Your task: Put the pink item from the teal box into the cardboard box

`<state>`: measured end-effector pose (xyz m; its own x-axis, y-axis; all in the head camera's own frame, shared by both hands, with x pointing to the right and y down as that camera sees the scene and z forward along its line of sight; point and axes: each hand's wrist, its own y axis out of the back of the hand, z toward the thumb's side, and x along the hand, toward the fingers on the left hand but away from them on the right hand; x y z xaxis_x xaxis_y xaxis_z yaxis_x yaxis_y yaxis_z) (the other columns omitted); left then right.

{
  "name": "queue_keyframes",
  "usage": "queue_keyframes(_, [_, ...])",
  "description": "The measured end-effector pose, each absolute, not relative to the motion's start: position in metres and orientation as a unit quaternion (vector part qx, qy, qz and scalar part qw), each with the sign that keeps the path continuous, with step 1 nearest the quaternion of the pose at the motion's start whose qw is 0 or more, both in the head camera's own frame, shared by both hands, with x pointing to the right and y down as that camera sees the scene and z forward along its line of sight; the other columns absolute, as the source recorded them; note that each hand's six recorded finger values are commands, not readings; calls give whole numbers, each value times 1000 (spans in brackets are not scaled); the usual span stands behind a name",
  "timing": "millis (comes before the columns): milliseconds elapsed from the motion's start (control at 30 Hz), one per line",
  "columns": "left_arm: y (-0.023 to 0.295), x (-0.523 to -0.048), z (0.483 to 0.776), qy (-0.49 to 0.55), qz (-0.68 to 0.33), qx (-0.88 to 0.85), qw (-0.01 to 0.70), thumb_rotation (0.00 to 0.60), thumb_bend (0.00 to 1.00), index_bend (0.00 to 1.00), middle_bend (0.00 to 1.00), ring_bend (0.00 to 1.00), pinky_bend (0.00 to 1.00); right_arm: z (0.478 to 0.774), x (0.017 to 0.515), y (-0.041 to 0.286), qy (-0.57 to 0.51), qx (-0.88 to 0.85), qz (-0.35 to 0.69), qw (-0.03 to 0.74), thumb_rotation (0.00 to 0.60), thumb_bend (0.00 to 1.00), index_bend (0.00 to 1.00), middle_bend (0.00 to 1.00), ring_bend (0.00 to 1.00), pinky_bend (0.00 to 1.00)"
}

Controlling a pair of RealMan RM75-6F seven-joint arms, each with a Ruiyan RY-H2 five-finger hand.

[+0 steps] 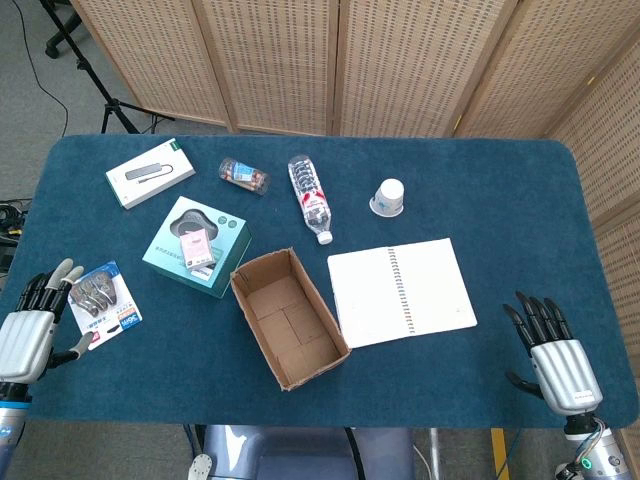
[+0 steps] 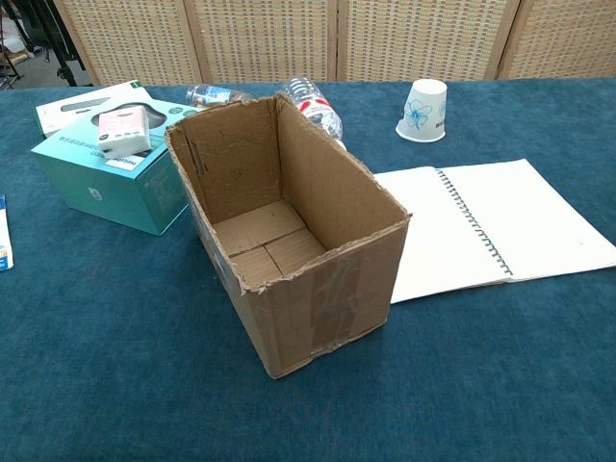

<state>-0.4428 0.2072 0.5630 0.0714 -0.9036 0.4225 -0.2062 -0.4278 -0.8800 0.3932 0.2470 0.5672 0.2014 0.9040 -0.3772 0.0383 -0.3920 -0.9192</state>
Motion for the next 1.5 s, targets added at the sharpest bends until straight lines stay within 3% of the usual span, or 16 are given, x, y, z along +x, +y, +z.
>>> queue_keyframes(1100, [207,-444,564,426,-537,-651,326,600,278,0,0,0,0,569,389,246,-355,-658,515,418,600,139,79,0,0,0])
queue_keyframes(1500, [173,-436,557,428,-532,-656,320,600,278,0,0,0,0,569,387,248,-351,-661,513,421,600,138,79,0,0,0])
